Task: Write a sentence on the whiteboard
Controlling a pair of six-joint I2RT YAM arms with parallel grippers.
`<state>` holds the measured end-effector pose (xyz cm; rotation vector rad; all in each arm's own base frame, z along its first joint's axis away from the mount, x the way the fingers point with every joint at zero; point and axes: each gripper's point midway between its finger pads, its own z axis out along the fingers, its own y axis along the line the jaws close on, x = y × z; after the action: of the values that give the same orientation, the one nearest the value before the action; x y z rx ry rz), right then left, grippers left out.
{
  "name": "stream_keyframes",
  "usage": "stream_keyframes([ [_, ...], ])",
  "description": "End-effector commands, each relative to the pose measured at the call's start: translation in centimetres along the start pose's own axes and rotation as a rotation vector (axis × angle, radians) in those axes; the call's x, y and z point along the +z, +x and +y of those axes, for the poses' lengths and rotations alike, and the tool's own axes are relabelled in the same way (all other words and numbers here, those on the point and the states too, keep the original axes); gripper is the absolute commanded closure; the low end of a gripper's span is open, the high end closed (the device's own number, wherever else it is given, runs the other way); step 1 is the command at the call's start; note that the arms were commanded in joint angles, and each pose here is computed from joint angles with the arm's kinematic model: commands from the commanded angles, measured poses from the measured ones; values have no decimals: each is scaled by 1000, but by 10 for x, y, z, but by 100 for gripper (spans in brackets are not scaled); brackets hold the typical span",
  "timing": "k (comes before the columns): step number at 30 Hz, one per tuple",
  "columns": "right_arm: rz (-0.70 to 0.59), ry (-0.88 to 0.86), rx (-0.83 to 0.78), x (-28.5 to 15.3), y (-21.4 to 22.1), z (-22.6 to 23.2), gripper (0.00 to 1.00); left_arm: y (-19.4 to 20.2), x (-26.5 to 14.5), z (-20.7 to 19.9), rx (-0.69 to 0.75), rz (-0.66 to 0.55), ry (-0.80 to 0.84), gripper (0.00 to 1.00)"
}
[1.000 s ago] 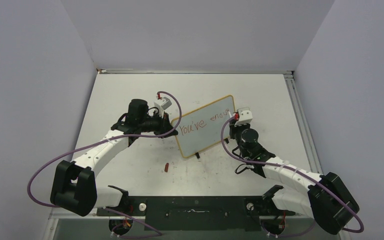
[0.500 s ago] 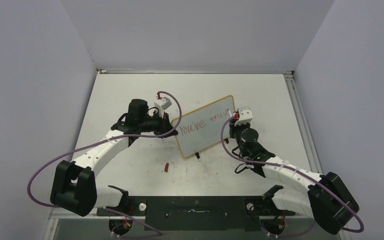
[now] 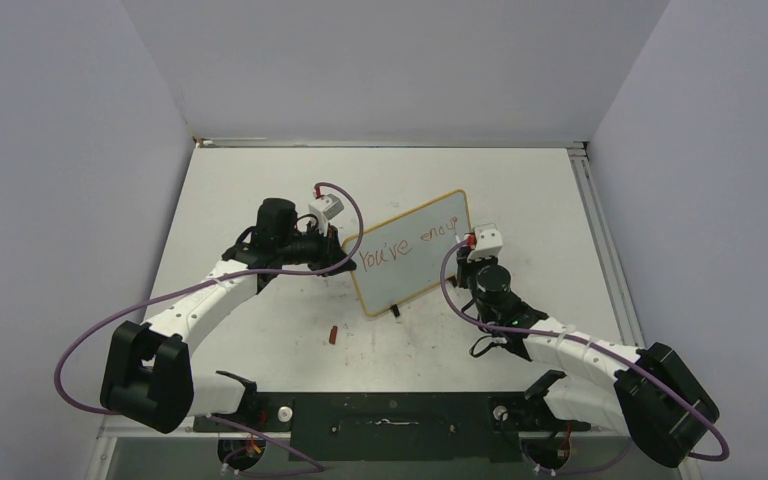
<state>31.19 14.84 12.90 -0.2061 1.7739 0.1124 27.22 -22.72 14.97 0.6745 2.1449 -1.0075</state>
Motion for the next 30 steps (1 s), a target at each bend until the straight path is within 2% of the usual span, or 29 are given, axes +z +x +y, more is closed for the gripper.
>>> stream_keyframes([
  [1,25,-27,15,-2,10,8,95,24,-2,15,-35,87,-88,100],
  [8,-25,-57,21,-7,-8,18,95,24,-2,16,-33,85,-91,100],
  [17,-201,33,83,-28,-65,-3,95,24,-2,15,-31,85,-92,100],
  [30,-229,53,15,-1,-84,-13,95,25,-1,15,-32,89,-91,100],
])
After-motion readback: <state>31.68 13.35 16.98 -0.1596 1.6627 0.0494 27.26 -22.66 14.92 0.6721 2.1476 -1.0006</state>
